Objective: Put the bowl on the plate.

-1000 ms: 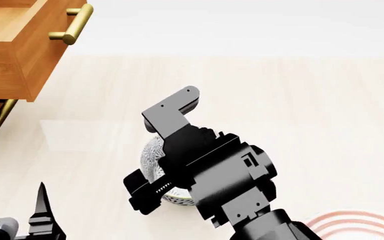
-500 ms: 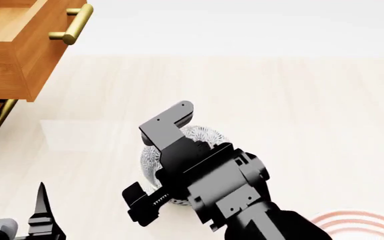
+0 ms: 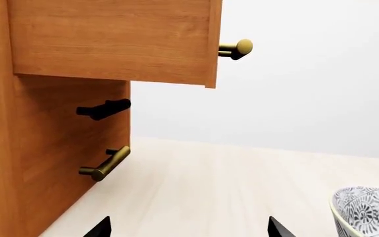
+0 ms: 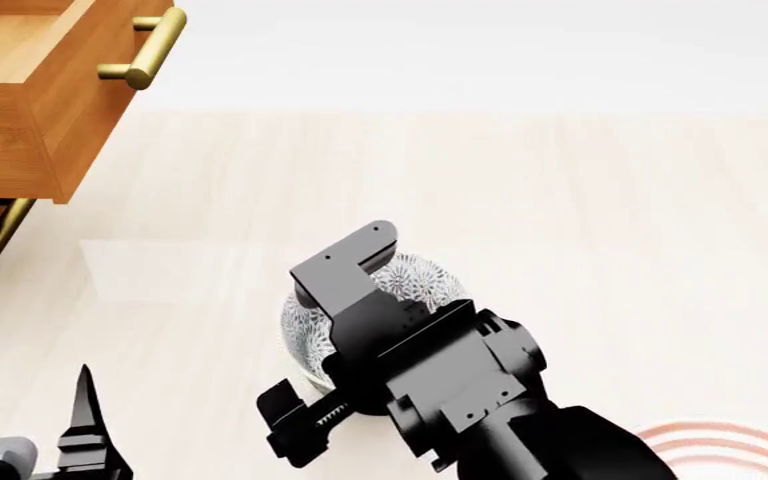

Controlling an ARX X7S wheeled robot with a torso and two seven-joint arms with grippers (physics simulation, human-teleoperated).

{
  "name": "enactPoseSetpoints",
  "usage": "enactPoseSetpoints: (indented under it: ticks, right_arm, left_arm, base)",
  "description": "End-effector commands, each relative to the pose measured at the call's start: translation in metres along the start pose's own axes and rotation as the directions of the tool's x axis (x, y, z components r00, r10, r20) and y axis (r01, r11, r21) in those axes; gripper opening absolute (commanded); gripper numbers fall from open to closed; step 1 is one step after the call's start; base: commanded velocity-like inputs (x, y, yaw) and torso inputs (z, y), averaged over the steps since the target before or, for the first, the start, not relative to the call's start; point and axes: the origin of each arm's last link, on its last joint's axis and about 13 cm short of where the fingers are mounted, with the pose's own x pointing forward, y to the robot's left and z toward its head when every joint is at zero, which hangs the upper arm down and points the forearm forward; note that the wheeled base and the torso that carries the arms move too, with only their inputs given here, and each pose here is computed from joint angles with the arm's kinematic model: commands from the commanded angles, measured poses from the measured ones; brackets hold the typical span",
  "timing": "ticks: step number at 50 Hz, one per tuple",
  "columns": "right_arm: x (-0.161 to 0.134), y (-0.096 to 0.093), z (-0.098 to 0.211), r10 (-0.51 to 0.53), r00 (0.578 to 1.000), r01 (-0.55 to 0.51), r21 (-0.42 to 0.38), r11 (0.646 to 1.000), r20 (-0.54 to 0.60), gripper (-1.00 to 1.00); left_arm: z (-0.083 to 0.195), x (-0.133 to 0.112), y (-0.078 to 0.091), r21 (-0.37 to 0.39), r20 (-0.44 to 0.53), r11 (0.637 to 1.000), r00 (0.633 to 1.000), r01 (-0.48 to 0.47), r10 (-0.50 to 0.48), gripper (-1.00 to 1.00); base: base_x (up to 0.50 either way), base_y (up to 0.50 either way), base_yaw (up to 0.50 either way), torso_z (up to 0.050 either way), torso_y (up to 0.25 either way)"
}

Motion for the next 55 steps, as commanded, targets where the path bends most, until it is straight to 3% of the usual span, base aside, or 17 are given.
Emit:
enactPoseSetpoints:
  ticks: [1,24,25,44,51,55]
  right_arm:
    - [0.002,-0.001,-0.005,-0.002,1.0,0.002,0.005,1.0,-0.014,1.0]
    - [0.003,0.0,-0.007,0.014,1.0,-0.014,-0.001,1.0,-0.025,1.0]
    - [0.003,0.0,-0.007,0.014,1.0,-0.014,0.0,1.0,-0.024,-1.0]
    - [0.001,-0.002,-0.004,0.009,1.0,-0.009,-0.015,1.0,-0.018,-1.0]
    - [-0.01,-0.01,0.004,-0.082,0.997,0.081,-0.105,0.991,0.0,-1.0]
    - [-0.028,-0.021,0.012,-0.143,0.989,0.145,-0.105,0.984,0.022,-1.0]
  left_arm:
    - [0.002,0.0,0.0,0.002,0.001,1.0,1.0,-0.001,0.001,1.0]
    - [0.002,0.0,0.0,0.003,0.001,1.0,1.0,-0.004,0.004,1.0]
    - [0.001,0.0,0.0,0.002,0.002,1.0,1.0,-0.004,0.004,1.0]
    - [0.002,-0.001,0.0,0.0,0.002,1.0,1.0,-0.004,0.004,1.0]
    - [0.004,0.0,0.0,-0.004,0.005,1.0,1.0,-0.001,0.001,1.0]
    - [0.005,0.0,0.0,-0.004,0.009,1.0,1.0,-0.003,0.003,1.0]
  base:
    - [0.0,0.0,0.0,0.0,0.0]
    - [0.0,0.0,0.0,0.0,0.0]
    - [0.0,0.0,0.0,0.0,0.0]
    - [0.0,0.0,0.0,0.0,0.0]
    - [0.0,0.0,0.0,0.0,0.0]
    - [0.0,0.0,0.0,0.0,0.0]
